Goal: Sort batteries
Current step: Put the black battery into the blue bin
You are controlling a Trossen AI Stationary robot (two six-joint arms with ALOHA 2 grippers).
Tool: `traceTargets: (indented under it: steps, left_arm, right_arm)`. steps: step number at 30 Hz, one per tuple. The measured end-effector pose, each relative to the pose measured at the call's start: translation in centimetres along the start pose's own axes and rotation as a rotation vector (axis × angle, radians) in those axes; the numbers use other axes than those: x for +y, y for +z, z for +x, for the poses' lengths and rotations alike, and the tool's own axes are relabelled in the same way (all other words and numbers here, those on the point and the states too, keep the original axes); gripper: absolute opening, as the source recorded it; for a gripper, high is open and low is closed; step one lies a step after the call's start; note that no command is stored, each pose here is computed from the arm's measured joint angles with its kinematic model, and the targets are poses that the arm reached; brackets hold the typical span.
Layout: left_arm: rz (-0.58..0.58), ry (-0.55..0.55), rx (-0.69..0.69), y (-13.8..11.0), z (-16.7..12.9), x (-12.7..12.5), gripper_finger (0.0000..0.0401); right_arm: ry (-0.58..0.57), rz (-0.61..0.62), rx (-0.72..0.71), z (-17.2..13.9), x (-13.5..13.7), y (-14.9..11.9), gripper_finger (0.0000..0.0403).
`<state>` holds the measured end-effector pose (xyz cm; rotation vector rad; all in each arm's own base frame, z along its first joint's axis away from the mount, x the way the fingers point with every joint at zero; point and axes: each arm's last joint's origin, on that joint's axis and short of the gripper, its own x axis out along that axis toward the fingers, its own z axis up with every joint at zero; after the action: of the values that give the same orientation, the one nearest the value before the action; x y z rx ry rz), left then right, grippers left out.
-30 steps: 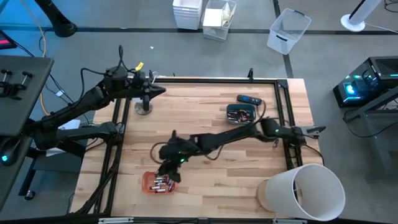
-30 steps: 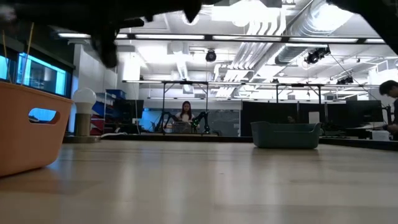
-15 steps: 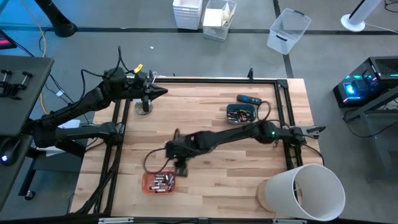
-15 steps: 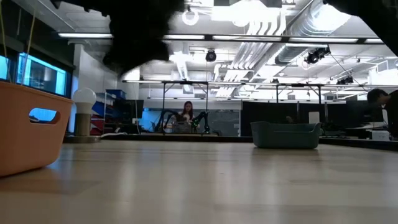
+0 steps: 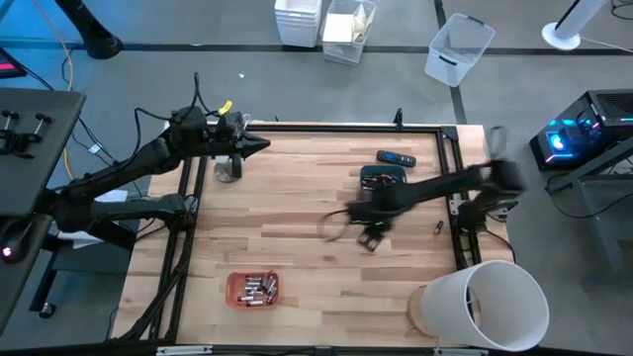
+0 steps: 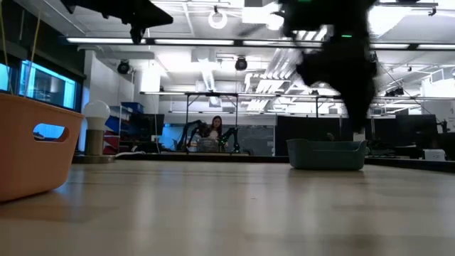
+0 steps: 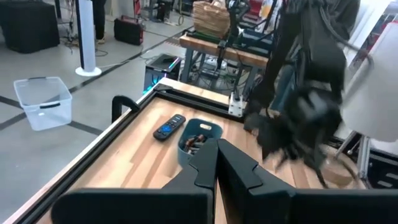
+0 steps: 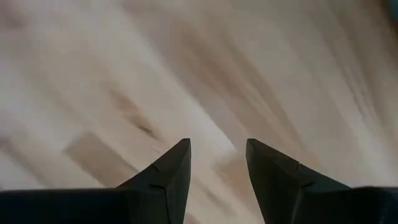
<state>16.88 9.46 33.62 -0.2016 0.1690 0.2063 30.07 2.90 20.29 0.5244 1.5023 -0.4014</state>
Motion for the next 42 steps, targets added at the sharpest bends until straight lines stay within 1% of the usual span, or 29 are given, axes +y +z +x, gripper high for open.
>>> traceTargets:
  steps: [4, 7, 9, 11, 12, 14, 17, 20, 23, 26, 29, 31, 33, 36, 39, 42]
  left_arm:
    - [0.011, -0.002, -0.011, 0.0, 0.8, 0.3, 0.0000]
    - [-0.016, -0.004, -0.028, 0.1, 1.6, 0.6, 0.0000]
    - [-0.039, -0.009, -0.038, 0.2, 2.0, 0.8, 0.0000]
    - [-0.056, -0.013, -0.052, 0.2, 2.4, 0.9, 0.0000]
    - [-0.059, -0.013, -0.053, 0.2, 2.5, 0.9, 0.0000]
    - [-0.056, -0.014, -0.053, 0.2, 2.8, 1.0, 0.0000]
    - [-0.050, -0.013, -0.049, 0.1, 2.9, 1.1, 0.0000]
    - [-0.052, -0.014, -0.044, 0.0, 3.0, 1.1, 0.0000]
    - [-0.046, -0.014, -0.046, 0.1, 3.0, 1.1, 0.0000]
    - [-0.033, -0.014, -0.044, 0.0, 3.0, 1.1, 0.0000]
    - [-0.033, -0.014, -0.043, 0.0, 3.0, 1.1, 0.0000]
    - [-0.016, -0.013, -0.042, 0.0, 3.0, 1.1, 0.0000]
    - [0.009, -0.013, -0.043, 0.0, 3.0, 1.1, 0.0000]
    - [0.036, -0.012, -0.043, 0.0, 3.0, 1.1, 0.0000]
    - [0.040, -0.012, -0.043, 0.0, 3.0, 1.1, 0.0000]
    - [0.046, -0.012, -0.043, 0.0, 3.0, 1.1, 0.0000]
  right_arm:
    - [-0.035, 0.491, 0.021, -0.5, -4.6, -5.5, 0.0149]
    - [-0.064, 0.807, 0.044, 0.1, -7.3, -8.3, 0.0149]
    - [-0.073, 0.984, 0.082, 0.9, -8.6, -9.5, 0.0149]
    - [-0.068, 1.101, 0.110, 1.8, -9.3, -10.3, 0.0149]
    - [-0.069, 1.131, 0.122, 2.2, -9.6, -10.6, 0.0149]
    - [-0.107, 1.175, 0.125, 3.0, -10.1, -11.1, 0.0149]
    - [-0.125, 1.240, 0.056, 3.1, -10.1, -10.8, 0.0149]
    - [-0.168, 1.305, -0.002, 3.2, -10.4, -10.8, 0.0149]
    - [-0.215, 1.438, -0.083, 3.4, -10.4, -10.7, 0.0149]
    - [-0.261, 1.535, -0.165, 3.5, -10.1, -11.2, 0.0149]
    - [-0.291, 1.531, -0.153, 3.7, -9.6, -11.6, 0.0149]
    - [-0.283, 1.510, -0.157, 3.5, -9.1, -11.6, 0.0149]
    - [-0.300, 1.494, -0.157, 3.4, -8.6, -11.3, 0.0149]
    - [-0.393, 1.440, -0.147, 3.6, -7.9, -11.6, 0.0149]
    - [-0.477, 1.390, -0.092, 4.0, -7.2, -12.4, 0.0149]
    - [-0.584, 1.383, -0.025, 4.4, -7.0, -13.1, 0.0149]
